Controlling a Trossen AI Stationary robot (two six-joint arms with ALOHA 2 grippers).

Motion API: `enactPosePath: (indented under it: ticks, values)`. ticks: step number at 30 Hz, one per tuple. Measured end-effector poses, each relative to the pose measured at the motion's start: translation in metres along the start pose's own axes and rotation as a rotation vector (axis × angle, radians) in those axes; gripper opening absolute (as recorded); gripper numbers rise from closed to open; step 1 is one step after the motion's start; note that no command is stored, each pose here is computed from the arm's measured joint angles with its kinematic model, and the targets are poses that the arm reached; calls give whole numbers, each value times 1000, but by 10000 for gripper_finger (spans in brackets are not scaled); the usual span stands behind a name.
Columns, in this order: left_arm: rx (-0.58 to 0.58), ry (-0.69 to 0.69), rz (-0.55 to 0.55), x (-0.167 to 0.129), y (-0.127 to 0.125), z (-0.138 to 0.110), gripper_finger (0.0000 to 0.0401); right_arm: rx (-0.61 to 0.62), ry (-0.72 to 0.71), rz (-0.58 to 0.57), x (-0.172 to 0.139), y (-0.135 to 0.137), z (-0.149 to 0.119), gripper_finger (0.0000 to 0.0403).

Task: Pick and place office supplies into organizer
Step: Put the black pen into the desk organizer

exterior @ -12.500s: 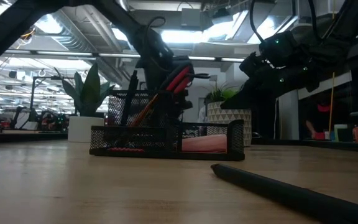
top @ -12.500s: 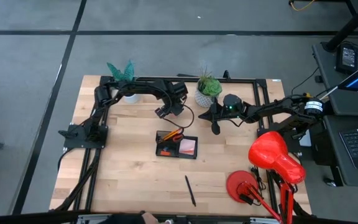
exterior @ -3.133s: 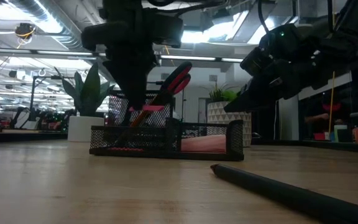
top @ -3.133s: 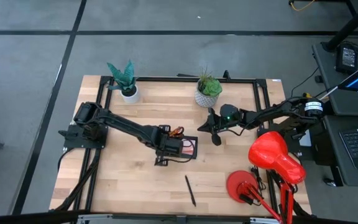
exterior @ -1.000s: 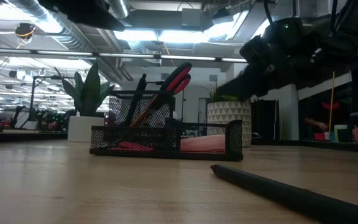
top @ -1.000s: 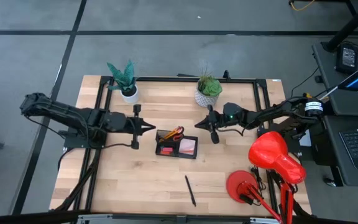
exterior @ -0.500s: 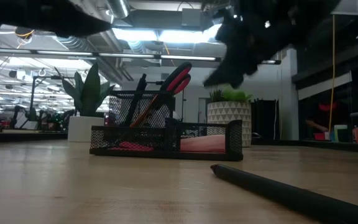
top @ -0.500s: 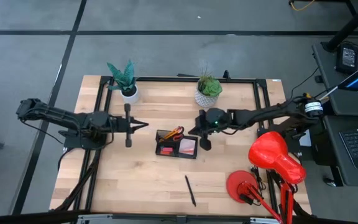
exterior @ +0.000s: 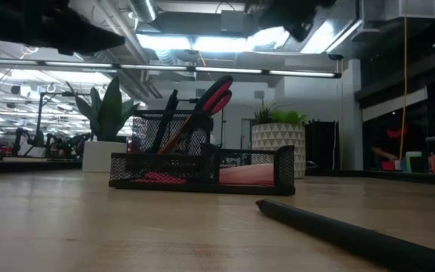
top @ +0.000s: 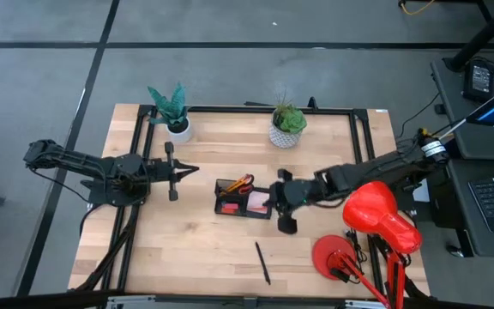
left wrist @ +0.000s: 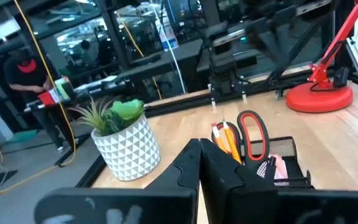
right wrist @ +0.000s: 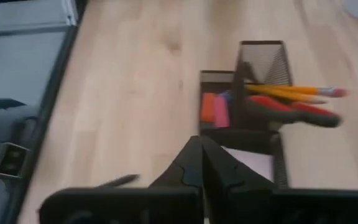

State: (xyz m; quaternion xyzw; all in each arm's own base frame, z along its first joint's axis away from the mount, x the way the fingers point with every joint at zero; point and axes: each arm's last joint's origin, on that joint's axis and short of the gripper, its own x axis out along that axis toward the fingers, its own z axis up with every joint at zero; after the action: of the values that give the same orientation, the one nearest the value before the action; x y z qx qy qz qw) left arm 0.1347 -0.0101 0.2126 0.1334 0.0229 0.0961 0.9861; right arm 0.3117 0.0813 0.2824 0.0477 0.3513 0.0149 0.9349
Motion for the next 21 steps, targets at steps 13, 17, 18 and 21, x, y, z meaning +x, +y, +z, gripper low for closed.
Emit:
enactPosePath:
  ticks: [13, 17, 18, 21]
  values:
    - [23, -93, 66, -28, 10, -7, 2, 60, 6, -32, -10, 44, -16, 0]
    - [45, -77, -6, -30, 8, -11, 1, 182, -3, -36, -10, 39, -13, 0]
    - [49, -62, 3, -30, 8, -12, 1, 217, 15, -46, -10, 36, -13, 0]
    - [46, -32, 14, -29, 11, -16, 1, 279, 35, -67, -11, 29, -7, 0]
